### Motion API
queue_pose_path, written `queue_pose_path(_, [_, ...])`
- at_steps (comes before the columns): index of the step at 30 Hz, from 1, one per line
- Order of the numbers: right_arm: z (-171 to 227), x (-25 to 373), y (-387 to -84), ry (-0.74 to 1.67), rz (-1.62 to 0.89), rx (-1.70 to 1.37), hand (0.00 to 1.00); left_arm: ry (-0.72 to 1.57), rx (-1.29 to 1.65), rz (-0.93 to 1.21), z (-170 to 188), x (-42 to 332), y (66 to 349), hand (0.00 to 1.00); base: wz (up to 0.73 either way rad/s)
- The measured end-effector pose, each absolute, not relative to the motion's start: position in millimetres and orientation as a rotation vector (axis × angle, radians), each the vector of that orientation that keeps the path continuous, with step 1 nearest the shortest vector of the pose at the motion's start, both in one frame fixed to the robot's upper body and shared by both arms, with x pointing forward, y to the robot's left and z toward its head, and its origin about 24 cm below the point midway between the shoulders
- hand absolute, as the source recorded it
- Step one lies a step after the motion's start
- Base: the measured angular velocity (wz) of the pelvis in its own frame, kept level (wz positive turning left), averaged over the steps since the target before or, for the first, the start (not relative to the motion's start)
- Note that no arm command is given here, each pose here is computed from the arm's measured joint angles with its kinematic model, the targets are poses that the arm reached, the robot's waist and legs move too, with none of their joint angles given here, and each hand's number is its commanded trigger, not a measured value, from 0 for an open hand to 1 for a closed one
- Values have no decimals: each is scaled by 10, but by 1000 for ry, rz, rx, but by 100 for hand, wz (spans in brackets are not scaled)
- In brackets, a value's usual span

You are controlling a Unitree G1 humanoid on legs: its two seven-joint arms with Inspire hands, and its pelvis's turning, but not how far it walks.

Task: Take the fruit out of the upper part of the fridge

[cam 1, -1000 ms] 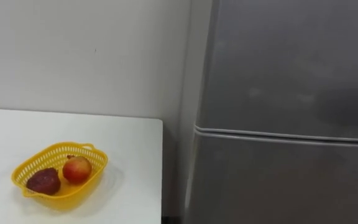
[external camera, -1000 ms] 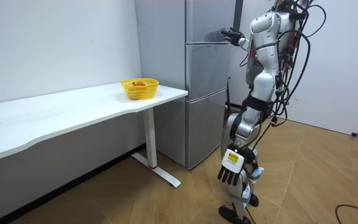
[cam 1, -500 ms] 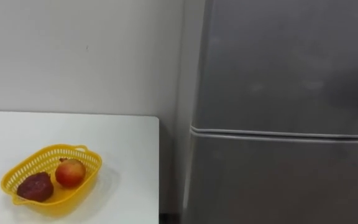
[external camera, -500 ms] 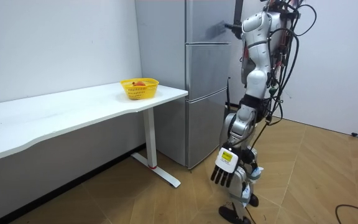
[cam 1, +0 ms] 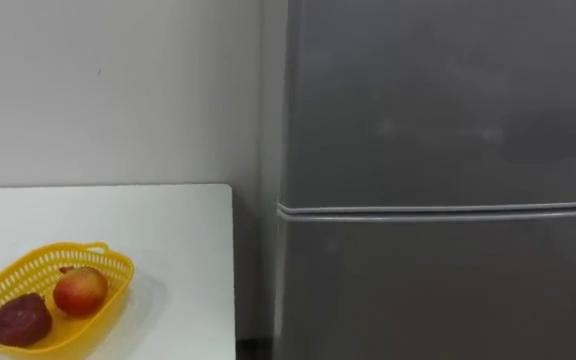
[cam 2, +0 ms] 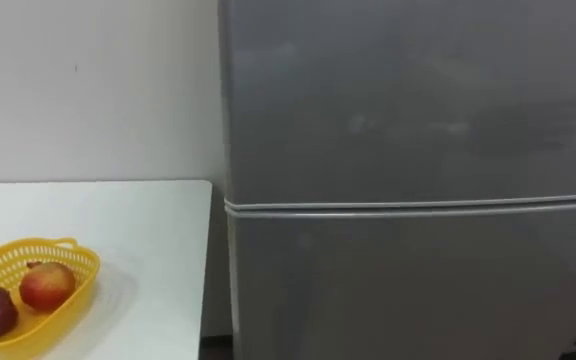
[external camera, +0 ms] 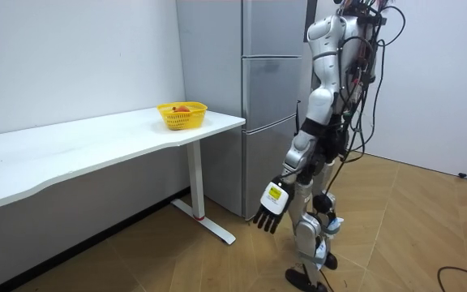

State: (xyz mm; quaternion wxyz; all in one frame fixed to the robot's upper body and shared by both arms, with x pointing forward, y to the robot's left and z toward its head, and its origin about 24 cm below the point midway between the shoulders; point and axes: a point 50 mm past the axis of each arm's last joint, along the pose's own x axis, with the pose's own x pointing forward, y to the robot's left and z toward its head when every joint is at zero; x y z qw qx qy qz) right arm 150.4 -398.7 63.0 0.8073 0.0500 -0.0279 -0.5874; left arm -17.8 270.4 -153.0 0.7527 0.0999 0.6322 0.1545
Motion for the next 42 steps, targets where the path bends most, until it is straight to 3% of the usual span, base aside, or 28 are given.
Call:
queue_pose_path(6, [-524, 840, -3691, 491, -1350, 127, 0, 1393, 205, 328, -1560, -151, 2625, 0, -3])
queue_pose_path(12, [-1217, 268, -3194, 952, -1242, 115, 0, 1387, 194, 337, -1575, -136, 2577, 0, -2])
queue_pose_path(26, [-1594, -438, -2674, 1519, -719, -65, 0, 1500, 198, 298, -1597, -293, 2533, 0, 4])
queue_pose_path(30, [-1631, -420, -2591, 1616, -506, -169, 0, 1500, 237, 251, -1616, -173, 2500, 0, 0])
queue_pose_path(35, [-1648, -178, -2598, 1570, -418, -230, 0, 1492, 249, 222, -1639, -55, 2474, 0, 0])
queue_pose_path(42, [-1637, 53, -2610, 1490, -341, -317, 0, 1564, 270, 177, -1659, -186, 2420, 0, 3])
